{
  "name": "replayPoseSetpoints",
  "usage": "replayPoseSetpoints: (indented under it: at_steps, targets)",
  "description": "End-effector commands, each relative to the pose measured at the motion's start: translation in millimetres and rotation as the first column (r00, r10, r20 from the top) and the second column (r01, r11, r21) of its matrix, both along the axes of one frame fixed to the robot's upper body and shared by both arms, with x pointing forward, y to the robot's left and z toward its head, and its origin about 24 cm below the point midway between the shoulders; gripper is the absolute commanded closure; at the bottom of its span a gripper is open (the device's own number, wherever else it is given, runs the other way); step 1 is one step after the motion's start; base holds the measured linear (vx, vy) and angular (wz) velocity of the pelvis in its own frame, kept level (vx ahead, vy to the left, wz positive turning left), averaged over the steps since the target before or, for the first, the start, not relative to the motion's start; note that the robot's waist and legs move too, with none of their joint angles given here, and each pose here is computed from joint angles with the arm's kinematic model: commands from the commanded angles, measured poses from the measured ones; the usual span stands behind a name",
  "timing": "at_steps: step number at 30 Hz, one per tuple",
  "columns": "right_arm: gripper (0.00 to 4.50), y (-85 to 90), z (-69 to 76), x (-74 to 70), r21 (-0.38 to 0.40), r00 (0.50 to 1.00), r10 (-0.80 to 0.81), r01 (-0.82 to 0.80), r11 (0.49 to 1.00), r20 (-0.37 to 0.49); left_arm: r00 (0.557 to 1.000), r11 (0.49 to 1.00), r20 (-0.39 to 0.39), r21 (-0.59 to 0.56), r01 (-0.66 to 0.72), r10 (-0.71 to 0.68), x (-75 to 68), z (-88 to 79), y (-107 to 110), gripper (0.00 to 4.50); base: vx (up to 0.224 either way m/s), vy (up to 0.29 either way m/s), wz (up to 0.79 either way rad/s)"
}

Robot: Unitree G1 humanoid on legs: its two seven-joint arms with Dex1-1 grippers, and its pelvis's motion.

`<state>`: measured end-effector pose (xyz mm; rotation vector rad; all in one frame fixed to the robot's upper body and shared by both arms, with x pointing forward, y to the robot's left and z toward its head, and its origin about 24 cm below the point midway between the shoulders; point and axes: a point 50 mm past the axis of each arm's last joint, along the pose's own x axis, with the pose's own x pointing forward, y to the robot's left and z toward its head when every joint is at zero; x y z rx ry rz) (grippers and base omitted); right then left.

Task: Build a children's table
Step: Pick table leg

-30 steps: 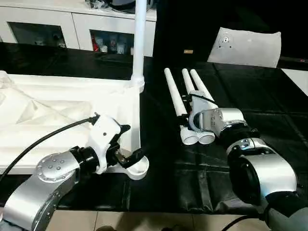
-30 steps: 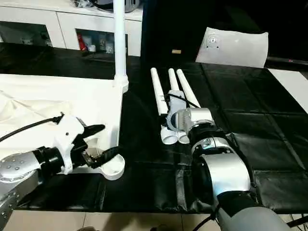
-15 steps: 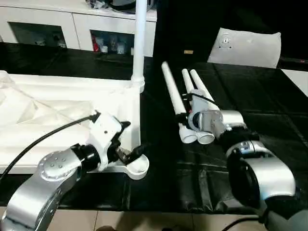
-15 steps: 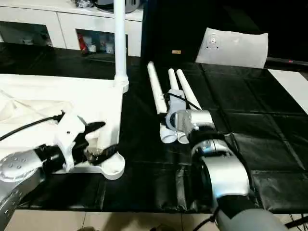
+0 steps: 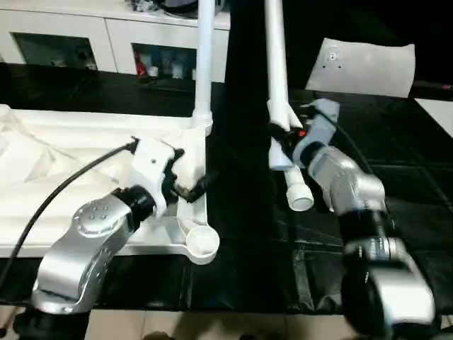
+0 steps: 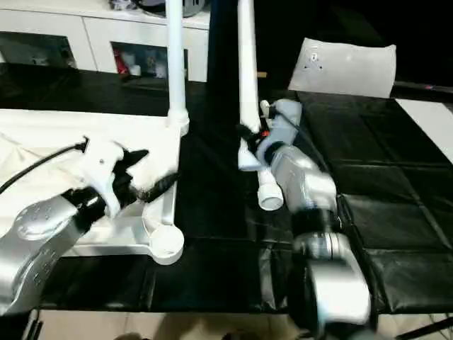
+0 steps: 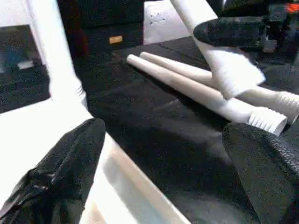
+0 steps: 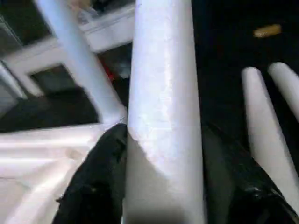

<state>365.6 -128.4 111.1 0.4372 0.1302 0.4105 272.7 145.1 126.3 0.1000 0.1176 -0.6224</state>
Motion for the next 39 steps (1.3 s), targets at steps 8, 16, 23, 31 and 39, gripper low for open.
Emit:
replayPoseSetpoints:
  at_steps: [8, 16, 23, 31, 39]
  targets:
    - [2.59, 14.0, 31.5, -41.5, 0.273, 0.926, 0.268, -0.339, 0.901, 0.265, 0.999, 0.951, 0.032, -0.307, -0.021, 0.033, 27.6, 35.8, -9, 0.0, 0.0, 0.0, 0.0]
    - [2.59, 28.6, 37.2, -68.9, 0.294, 0.828, 0.447, -0.545, 0.785, 0.34, 0.999, 0.766, -0.021, -0.642, 0.012, -0.034, 49.1, 68.2, -17, 0.0, 0.0, 0.0, 0.0]
    - [2.59, 33.8, 35.4, -75.4, 0.26, 0.8, 0.502, -0.588, 0.766, 0.329, 0.979, 0.677, 0.003, -0.722, 0.142, -0.202, 39.7, 79.4, -30, 0.0, 0.0, 0.0, 0.0]
    - [2.59, 39.4, 33.4, -82.0, 0.18, 0.754, 0.578, -0.645, 0.743, 0.312, 0.949, 0.637, 0.011, -0.739, 0.22, -0.315, 27.6, 81.4, -38, 0.0, 0.0, 0.0, 0.0]
    - [2.59, 41.9, 32.1, -78.6, 0.152, 0.764, 0.569, -0.629, 0.762, 0.305, 0.948, 0.659, 0.028, -0.713, 0.241, -0.317, 25.3, 81.5, -33, 0.3, 0.0, 0.0, 0.0]
